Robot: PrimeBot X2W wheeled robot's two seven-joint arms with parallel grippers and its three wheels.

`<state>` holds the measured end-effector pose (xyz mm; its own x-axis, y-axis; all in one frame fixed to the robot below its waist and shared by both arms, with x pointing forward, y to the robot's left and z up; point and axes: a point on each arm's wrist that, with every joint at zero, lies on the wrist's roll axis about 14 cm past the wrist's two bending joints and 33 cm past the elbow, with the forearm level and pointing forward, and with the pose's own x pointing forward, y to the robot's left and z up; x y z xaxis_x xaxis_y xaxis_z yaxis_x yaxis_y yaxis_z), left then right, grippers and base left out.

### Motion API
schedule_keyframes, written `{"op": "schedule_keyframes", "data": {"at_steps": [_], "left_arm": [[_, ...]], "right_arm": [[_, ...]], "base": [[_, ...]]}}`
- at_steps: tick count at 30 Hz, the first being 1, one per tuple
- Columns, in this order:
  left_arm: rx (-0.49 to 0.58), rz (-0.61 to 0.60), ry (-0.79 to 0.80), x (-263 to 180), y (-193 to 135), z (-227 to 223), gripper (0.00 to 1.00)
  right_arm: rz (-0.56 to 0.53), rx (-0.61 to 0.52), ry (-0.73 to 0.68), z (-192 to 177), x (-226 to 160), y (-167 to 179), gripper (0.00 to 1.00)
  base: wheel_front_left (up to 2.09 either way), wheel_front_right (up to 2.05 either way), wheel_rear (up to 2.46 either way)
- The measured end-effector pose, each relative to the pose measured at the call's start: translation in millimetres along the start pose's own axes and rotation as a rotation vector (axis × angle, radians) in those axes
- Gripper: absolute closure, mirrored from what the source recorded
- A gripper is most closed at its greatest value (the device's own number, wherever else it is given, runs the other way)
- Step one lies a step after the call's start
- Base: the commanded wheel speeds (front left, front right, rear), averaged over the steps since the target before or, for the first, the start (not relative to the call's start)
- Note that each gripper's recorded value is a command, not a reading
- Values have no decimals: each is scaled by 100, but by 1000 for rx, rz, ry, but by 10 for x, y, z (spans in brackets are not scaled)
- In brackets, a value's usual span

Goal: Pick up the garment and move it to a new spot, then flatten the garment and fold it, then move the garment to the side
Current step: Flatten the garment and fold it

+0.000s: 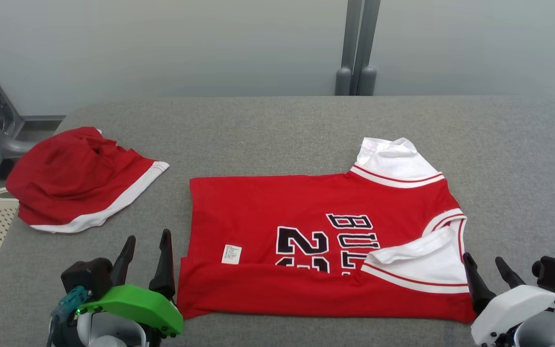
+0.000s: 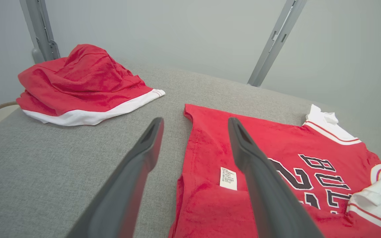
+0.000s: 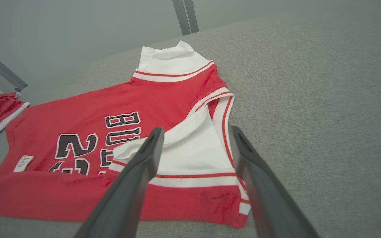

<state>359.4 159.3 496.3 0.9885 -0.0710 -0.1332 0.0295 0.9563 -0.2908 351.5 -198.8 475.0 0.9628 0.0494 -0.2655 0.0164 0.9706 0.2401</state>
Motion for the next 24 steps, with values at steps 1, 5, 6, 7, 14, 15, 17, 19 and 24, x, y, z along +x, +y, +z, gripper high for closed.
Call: {"op": "schedule_keyframes", "data": {"at_steps": [1,5,6,7,14,15,17,19,24], "left_arm": [[-17,-10,-28,-16,-22,37,0],[-99,-25,-128,-38,-61,233,0],[-101,-34,-150,-46,-69,281,0],[-121,-37,-174,-47,-73,341,0],[-138,-105,-285,-169,-161,501,0],[-138,-105,-273,-189,-154,439,0],[-123,-101,-257,-218,-130,347,0],[-98,-101,-241,-249,-113,263,0],[-60,-63,-178,-340,12,4,0]], "right_arm": [[12,17,-14,4,0,34,0],[50,38,-108,116,3,159,0],[64,35,-136,163,9,210,0],[71,34,-163,209,14,236,0],[129,31,-254,279,29,447,0],[135,29,-265,285,29,470,0],[149,7,-290,311,24,523,0],[157,-12,-299,305,14,555,0],[160,-60,-300,266,-2,570,0]], "base": [[0,0,0],[0,0,0],[0,0,0],[0,0,0],[0,0,0],[0,0,0],[0,0,0],[0,0,0],[0,0,0]]}}
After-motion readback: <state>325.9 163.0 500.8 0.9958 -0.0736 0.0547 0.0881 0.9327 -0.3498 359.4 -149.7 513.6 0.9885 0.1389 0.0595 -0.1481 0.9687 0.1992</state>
